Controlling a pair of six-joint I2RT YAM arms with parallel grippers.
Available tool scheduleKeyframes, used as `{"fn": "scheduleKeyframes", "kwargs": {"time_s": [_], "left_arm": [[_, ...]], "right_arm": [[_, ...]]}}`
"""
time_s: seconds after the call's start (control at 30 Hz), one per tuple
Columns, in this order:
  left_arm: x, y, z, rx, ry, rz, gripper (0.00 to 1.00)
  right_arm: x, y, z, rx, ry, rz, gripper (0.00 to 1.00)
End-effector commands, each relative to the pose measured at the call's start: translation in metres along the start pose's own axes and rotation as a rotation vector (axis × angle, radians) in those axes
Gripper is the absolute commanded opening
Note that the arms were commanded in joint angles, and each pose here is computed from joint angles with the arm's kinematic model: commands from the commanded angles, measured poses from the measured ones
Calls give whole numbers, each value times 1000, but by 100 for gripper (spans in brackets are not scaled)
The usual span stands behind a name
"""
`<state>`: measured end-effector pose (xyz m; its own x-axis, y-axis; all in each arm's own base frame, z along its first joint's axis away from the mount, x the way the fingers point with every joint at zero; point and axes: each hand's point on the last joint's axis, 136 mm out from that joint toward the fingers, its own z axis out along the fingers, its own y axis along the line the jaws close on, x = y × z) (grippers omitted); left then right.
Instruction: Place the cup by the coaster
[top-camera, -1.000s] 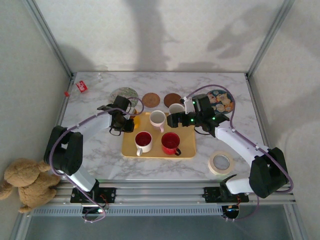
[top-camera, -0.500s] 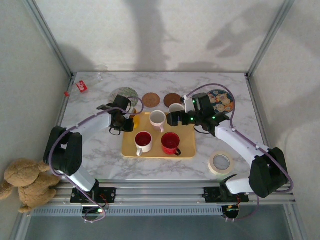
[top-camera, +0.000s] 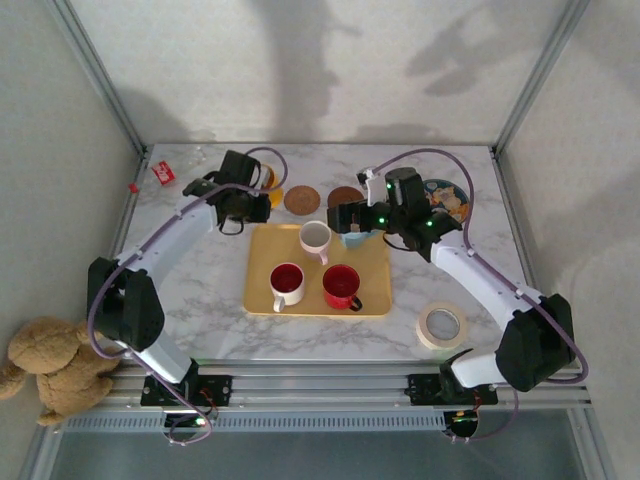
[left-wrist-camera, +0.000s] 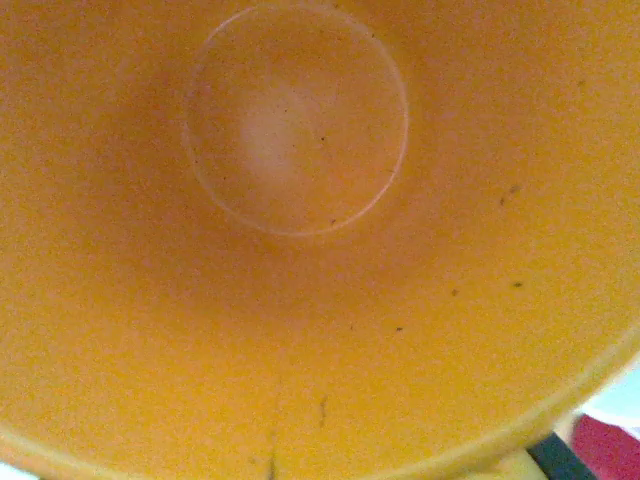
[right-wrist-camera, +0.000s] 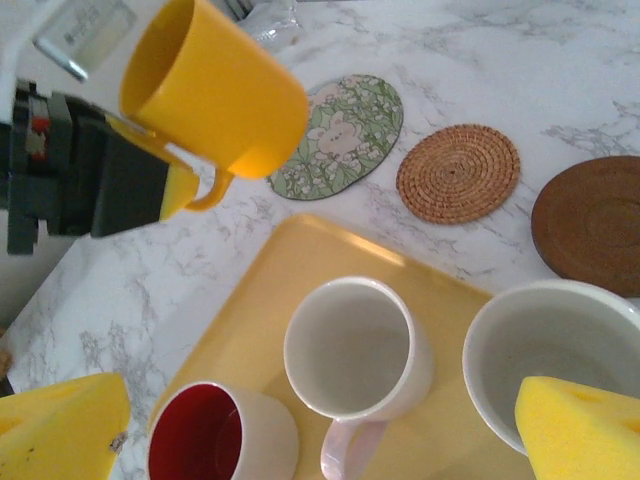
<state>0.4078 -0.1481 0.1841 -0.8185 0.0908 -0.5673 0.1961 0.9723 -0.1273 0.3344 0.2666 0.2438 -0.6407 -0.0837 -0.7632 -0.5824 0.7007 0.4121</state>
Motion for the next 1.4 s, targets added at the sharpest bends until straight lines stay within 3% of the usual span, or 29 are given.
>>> {"fn": "scheduleKeyframes", "kwargs": {"time_s": [0.0, 0.37, 0.73, 1.37], "left_arm": [[-34, 7, -10, -53, -78, 32, 0], [-60, 55, 16, -131, -55, -8, 0], [-53, 89, 72, -154, 59, -17, 0], [-28, 120, 105, -221, 157, -23, 0]], "right_arm": [[-13, 10, 2, -17, -23, -32, 99], [-14, 18, 15, -14, 30, -58, 99], [-16, 17, 43, 13, 79, -37, 99], [2, 12, 49, 41, 134, -39, 99]]}}
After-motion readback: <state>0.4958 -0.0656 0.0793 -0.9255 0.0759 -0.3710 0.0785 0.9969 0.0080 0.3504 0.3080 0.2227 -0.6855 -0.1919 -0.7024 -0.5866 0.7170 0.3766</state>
